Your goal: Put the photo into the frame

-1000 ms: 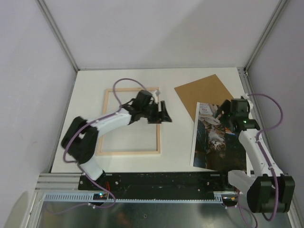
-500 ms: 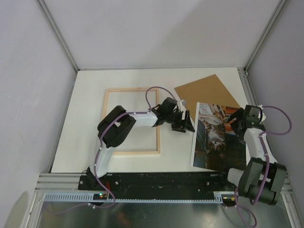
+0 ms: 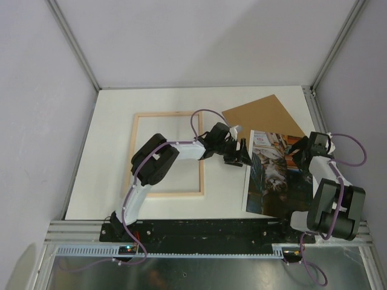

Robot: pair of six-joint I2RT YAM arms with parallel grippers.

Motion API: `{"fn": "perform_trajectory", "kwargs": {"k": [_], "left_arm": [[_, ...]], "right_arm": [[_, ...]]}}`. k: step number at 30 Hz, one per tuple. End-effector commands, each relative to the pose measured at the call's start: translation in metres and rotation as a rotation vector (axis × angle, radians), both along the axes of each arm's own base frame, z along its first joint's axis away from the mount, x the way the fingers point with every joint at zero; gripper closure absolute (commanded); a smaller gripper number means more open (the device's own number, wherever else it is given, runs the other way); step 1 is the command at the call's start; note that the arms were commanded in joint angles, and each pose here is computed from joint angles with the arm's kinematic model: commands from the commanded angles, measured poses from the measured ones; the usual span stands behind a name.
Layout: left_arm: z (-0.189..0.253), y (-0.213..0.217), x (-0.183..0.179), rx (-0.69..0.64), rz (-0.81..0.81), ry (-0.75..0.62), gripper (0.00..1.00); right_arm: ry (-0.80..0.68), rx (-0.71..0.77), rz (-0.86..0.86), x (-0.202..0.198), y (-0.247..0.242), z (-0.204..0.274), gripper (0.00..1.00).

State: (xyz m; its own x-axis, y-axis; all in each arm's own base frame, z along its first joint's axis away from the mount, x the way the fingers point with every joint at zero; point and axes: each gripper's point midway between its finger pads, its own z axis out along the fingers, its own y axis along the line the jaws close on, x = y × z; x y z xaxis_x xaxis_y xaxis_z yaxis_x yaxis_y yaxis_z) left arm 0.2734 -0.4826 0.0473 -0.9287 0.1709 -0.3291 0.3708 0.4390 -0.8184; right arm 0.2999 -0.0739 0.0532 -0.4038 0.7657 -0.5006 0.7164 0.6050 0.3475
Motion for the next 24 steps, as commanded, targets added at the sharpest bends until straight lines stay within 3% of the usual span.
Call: {"fn": "perform_trajectory", "kwargs": {"k": [1,15,24], "left_arm": [[-0.02,-0.003,-0.002,0.059,0.022,0.024,0.23],[-0.038,-0.012,-0.007,0.11,0.034,0.058,0.24],[-0.026,-0.018,-0.013,0.079,0.016,0.086,0.27]], "right_arm": [[-0.011,-0.001,-0.022,0.008,-0.005,-0.008,0.09],[0.016,0.053,0.05,0.014,0.024,-0.022,0.09],[0.01,0.085,0.09,0.014,0.038,-0.021,0.09]]}}
